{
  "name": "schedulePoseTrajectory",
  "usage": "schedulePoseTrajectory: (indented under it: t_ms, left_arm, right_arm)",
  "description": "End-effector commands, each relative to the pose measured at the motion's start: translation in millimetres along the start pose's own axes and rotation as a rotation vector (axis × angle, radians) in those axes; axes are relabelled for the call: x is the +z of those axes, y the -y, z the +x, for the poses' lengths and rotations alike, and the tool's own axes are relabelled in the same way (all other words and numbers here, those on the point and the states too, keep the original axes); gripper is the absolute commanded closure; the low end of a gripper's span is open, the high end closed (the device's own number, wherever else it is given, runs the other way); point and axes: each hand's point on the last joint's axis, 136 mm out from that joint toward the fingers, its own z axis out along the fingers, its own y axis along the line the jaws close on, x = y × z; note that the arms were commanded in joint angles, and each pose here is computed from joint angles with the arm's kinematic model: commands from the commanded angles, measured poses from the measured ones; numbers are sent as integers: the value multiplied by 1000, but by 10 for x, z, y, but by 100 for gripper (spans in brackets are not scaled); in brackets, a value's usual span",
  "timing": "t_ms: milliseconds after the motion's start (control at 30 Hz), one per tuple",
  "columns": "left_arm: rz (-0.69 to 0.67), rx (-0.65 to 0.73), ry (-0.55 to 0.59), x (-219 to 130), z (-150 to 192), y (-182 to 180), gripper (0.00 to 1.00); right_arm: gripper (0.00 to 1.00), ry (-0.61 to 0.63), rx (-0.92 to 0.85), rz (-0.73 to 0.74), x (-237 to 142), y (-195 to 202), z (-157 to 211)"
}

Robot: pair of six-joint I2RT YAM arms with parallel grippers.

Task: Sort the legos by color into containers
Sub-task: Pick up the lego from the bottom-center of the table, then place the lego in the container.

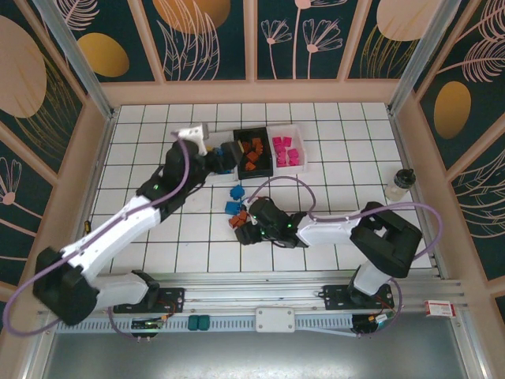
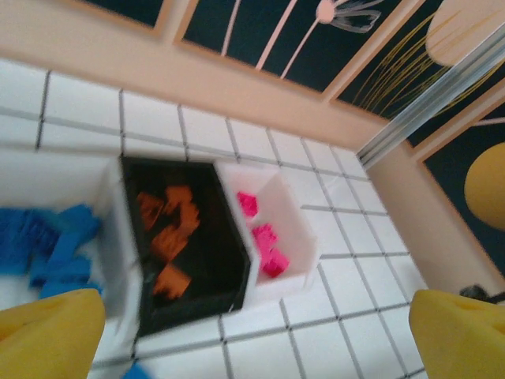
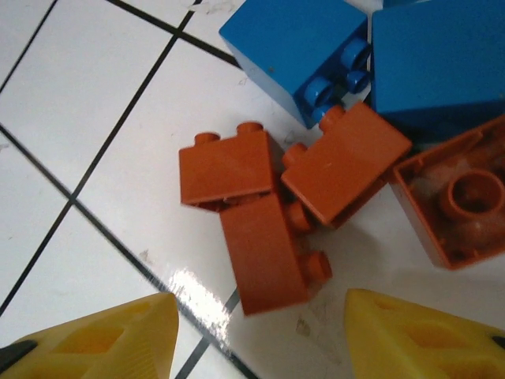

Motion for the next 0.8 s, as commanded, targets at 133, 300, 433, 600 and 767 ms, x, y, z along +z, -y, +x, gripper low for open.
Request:
schedulePoseTrajectory:
  t_ms: [133, 300, 433, 600, 767]
  left_arm:
    - [-149, -84, -95, -425, 790, -754, 2]
    - [-207, -105, -121, -572, 1054, -1025, 1]
    - [-193, -84, -153, -568, 1180, -1058, 1]
    - [-165, -44, -193, -513, 1287, -1042, 1]
    - [-134, -43, -235, -435, 1403, -1014, 1]
  right_arm:
    - [47, 7, -42, 94, 215, 113, -136]
    - [62, -15, -61, 58, 192, 20, -122]
    - [78, -27, -72, -11, -4, -103, -102]
    - [84, 22, -84, -72, -381, -241, -265]
    - [85, 220, 23, -43, -811, 53, -1049]
